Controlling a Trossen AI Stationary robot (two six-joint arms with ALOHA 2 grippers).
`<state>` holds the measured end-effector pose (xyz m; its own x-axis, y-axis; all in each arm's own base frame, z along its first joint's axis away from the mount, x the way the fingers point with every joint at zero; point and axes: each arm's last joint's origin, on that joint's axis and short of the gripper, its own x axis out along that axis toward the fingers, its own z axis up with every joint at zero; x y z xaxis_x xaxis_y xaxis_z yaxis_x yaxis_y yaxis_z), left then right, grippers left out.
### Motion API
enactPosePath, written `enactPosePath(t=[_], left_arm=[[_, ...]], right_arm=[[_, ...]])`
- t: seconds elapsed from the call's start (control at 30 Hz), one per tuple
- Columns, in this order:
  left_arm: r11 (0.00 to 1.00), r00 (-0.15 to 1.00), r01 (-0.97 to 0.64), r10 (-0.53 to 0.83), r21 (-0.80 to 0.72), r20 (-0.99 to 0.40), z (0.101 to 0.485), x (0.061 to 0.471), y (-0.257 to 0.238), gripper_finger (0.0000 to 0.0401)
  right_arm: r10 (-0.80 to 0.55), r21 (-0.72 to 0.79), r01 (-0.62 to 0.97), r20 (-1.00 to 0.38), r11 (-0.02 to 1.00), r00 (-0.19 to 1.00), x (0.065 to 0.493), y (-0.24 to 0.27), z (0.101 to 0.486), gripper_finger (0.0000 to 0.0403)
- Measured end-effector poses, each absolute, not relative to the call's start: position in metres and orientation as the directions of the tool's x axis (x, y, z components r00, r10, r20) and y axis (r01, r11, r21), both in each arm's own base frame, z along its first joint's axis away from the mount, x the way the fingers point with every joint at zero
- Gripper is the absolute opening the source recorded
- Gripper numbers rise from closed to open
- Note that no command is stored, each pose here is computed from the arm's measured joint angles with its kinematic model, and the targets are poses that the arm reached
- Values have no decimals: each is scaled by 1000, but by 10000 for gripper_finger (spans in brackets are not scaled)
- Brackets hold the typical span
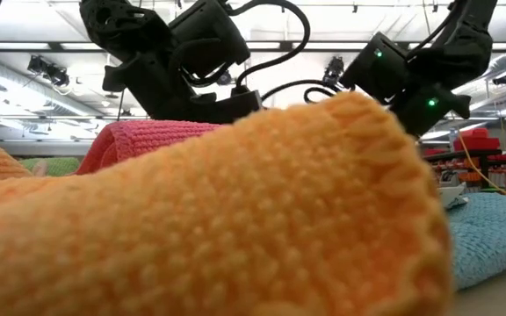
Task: Fold microfiber towels
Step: Fold the top blue towel
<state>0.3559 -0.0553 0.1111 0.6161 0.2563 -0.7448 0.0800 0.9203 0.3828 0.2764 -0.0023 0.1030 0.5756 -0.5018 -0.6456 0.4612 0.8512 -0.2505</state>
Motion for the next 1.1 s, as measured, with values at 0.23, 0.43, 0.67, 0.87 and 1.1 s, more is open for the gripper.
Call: enactPosePath(t=[0.23, 0.43, 0.67, 0.87, 1.1], left_arm=[[924, 610, 74, 256, 376, -750, 110, 355, -56, 90], [923, 605, 81, 255, 377, -755, 110, 354, -57, 91], [914, 590, 124, 245, 386, -769, 120, 347, -60, 83], [915, 592, 125, 242, 384, -769, 132, 343, -60, 82], [903, 540, 169, 250, 394, -804, 128, 337, -64, 93]], right_arm=[[-576, -346, 479, -640, 807, 508, 271, -5, 101, 200], [-586, -363, 475, -632, 802, 507, 266, -5, 113, 200], [-474, -315, 355, -626, 880, 619, 262, 2, 142, 200], [-220, -234, 83, -653, 969, 725, 267, 21, 145, 200], [-155, -297, -76, -681, 952, 715, 271, 33, 130, 200]])
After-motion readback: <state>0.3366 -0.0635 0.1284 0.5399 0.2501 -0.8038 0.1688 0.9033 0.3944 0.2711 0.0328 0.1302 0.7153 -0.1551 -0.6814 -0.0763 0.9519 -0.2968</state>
